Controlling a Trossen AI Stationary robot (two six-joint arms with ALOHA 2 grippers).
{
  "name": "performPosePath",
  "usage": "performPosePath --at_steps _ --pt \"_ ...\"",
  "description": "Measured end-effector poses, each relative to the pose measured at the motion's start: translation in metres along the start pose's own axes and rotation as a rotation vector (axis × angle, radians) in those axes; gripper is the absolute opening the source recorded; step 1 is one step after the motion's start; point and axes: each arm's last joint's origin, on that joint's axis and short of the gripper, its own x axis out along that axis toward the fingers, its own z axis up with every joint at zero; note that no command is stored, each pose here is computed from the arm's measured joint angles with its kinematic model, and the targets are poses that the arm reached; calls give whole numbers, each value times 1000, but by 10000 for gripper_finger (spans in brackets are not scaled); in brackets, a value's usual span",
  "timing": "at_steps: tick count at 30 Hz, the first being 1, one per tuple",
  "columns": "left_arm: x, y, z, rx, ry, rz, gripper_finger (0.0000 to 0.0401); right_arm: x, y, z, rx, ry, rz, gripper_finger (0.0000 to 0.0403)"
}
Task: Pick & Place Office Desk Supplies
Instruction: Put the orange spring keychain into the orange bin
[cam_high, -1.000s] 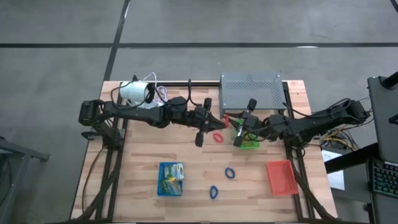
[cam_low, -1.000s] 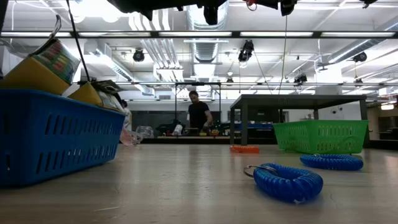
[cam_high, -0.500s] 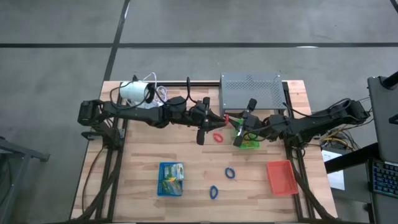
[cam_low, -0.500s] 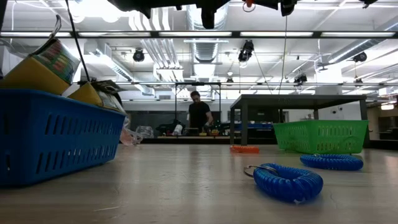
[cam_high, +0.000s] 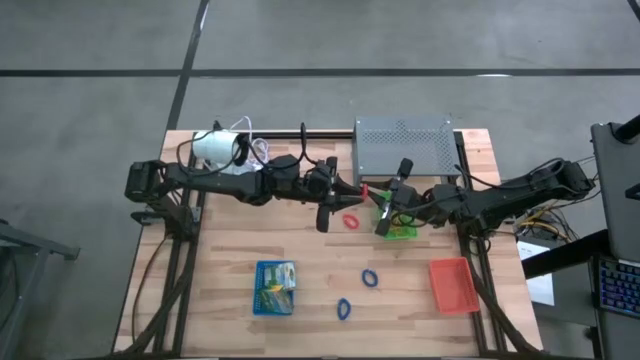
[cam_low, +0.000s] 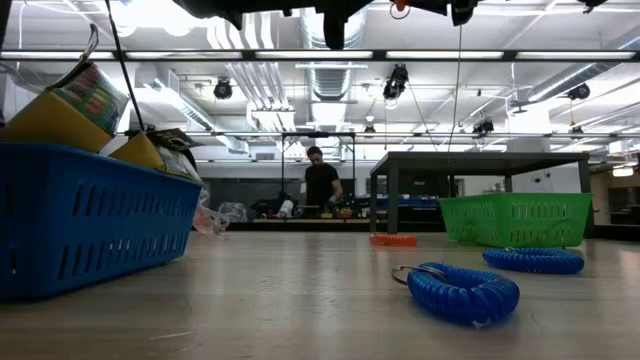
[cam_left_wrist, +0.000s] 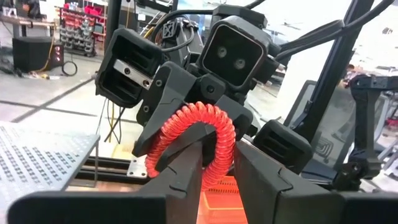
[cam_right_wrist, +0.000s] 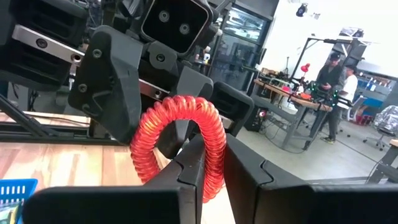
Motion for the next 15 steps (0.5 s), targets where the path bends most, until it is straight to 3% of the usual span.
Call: performPosePath --at_steps 15 --pt "0 1 -3 -65 29 7 99 0 0 0 -4 0 1 43"
